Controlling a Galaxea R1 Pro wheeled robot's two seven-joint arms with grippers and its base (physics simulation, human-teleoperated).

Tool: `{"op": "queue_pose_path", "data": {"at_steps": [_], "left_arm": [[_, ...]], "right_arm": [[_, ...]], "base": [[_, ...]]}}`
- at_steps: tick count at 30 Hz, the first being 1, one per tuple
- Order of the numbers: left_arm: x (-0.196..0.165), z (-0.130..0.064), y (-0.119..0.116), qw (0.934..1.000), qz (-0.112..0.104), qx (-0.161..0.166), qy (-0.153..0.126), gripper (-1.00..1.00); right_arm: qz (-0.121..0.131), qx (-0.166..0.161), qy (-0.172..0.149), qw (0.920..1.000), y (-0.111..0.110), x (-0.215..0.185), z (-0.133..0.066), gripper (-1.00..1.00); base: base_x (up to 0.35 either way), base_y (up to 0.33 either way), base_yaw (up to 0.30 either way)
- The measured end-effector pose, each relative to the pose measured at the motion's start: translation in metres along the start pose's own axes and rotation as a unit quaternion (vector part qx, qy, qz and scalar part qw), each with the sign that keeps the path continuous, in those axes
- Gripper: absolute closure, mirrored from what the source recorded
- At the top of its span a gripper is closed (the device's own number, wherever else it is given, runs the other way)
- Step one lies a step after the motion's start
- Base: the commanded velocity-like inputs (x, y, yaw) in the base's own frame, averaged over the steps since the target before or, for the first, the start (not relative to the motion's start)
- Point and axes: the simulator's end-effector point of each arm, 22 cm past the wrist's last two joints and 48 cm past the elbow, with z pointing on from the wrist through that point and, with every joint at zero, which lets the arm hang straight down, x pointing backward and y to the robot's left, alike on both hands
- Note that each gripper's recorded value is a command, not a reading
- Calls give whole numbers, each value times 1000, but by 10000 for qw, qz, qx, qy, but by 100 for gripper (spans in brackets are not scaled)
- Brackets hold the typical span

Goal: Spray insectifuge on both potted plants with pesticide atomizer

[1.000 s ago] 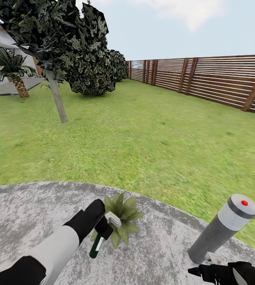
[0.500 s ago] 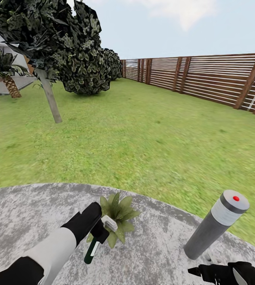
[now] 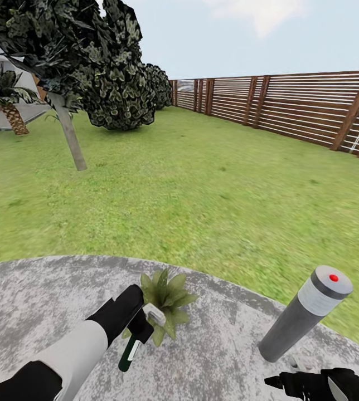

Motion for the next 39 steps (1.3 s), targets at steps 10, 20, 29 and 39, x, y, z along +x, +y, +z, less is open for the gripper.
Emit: {"op": "queue_pose_path", "data": {"at_steps": [10,20,29,39], "left_arm": [[0,6,-1,10000,1,12,-1,100],[1,12,-1,10000,0,15,-3,100],[3,21,0,10000,-2,8,4,100],[2,21,3,10000,24,-86,-3,100]], "right_arm": [[-1,1,1,10000,-3,2,5,-100],[-1,-1,0,10000,-6,4,10,-100],[-1,-1,-1,10000,-9,6,17,-100],[-1,-1,-1,10000,-9,6,17,-100]], "base": [[0,0,0],[0,0,0],[0,0,0],[0,0,0]]}}
